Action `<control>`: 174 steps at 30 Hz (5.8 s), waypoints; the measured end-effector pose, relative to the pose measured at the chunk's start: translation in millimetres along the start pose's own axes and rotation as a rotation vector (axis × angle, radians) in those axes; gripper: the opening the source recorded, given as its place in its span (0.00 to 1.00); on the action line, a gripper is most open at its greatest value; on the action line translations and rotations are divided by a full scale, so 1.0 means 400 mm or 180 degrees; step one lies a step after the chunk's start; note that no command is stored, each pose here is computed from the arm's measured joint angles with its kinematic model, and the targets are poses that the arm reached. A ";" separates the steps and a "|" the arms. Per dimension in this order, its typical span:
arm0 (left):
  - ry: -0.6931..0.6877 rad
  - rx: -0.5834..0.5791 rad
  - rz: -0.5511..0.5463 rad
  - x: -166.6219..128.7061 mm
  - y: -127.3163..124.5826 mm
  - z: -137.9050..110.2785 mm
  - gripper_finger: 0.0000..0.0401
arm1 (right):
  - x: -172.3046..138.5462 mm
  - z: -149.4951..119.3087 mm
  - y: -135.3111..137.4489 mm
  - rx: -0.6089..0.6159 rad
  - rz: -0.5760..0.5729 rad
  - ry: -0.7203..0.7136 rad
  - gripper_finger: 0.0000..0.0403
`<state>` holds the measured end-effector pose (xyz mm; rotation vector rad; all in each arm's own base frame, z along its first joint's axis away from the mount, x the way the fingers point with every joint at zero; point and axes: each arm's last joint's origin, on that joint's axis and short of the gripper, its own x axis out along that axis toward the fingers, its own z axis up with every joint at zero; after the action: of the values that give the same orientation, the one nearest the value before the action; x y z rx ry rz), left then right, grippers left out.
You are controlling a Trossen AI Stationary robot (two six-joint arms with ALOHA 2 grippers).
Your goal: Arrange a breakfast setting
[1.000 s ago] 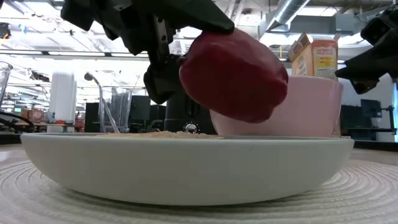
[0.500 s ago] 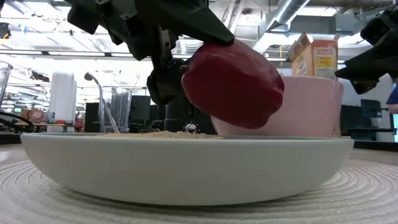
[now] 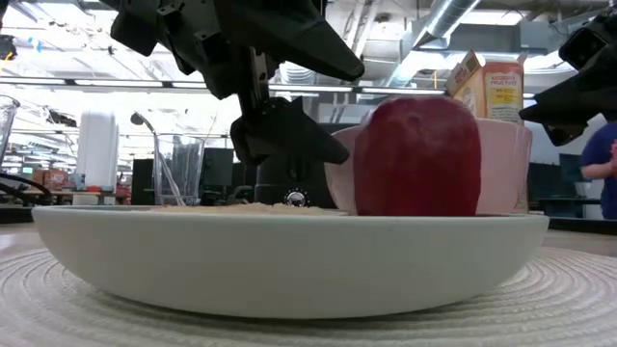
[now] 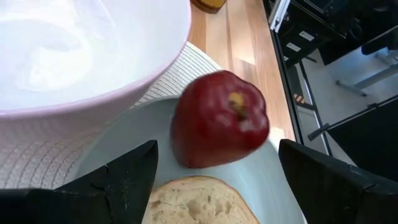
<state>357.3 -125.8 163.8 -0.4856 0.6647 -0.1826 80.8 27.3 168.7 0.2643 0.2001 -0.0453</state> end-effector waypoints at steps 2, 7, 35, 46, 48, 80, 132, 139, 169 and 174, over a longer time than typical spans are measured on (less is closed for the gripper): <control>0.0001 -0.0013 -0.0002 0.000 0.000 0.000 0.80 | 0.000 0.000 0.000 0.0001 0.0001 -0.0001 0.40; 0.0066 -0.0103 -0.0068 0.000 -0.001 -0.002 0.80 | 0.000 0.000 0.000 0.0001 0.0001 -0.0001 0.40; -0.1207 0.1330 -0.0022 -0.527 -0.062 0.128 0.80 | 0.000 0.000 0.000 0.0002 0.0002 -0.0002 0.40; -0.1549 0.1181 0.0044 -0.617 0.049 -0.042 0.80 | 0.000 0.000 0.000 0.0002 0.0001 -0.0001 0.40; -0.1652 0.1160 0.0000 -0.616 0.068 -0.073 0.80 | 0.000 0.000 0.000 0.0002 0.0002 -0.0002 0.40; -0.1753 0.1131 0.0032 -0.545 0.196 -0.265 0.80 | 0.000 0.000 0.000 0.0000 0.0000 0.0000 0.40; -0.1473 0.1093 0.0189 -0.581 0.221 -0.312 0.80 | 0.000 0.000 0.000 0.0003 0.0001 -0.0003 0.40; -0.1471 0.1093 0.0190 -0.581 0.221 -0.312 0.80 | 0.000 0.001 0.000 0.0240 0.0003 -0.0008 0.40; -0.1466 0.1093 0.0189 -0.581 0.221 -0.312 0.80 | -0.146 0.312 0.047 0.1650 0.1183 -0.1683 0.40; -0.1468 0.1092 0.0189 -0.581 0.221 -0.312 0.80 | -0.190 0.412 0.054 0.1567 0.0869 -0.1556 0.40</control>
<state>99.0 -22.1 162.9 -0.1651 0.1880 -0.1189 39.2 6.1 345.5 0.7570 -0.3411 0.1135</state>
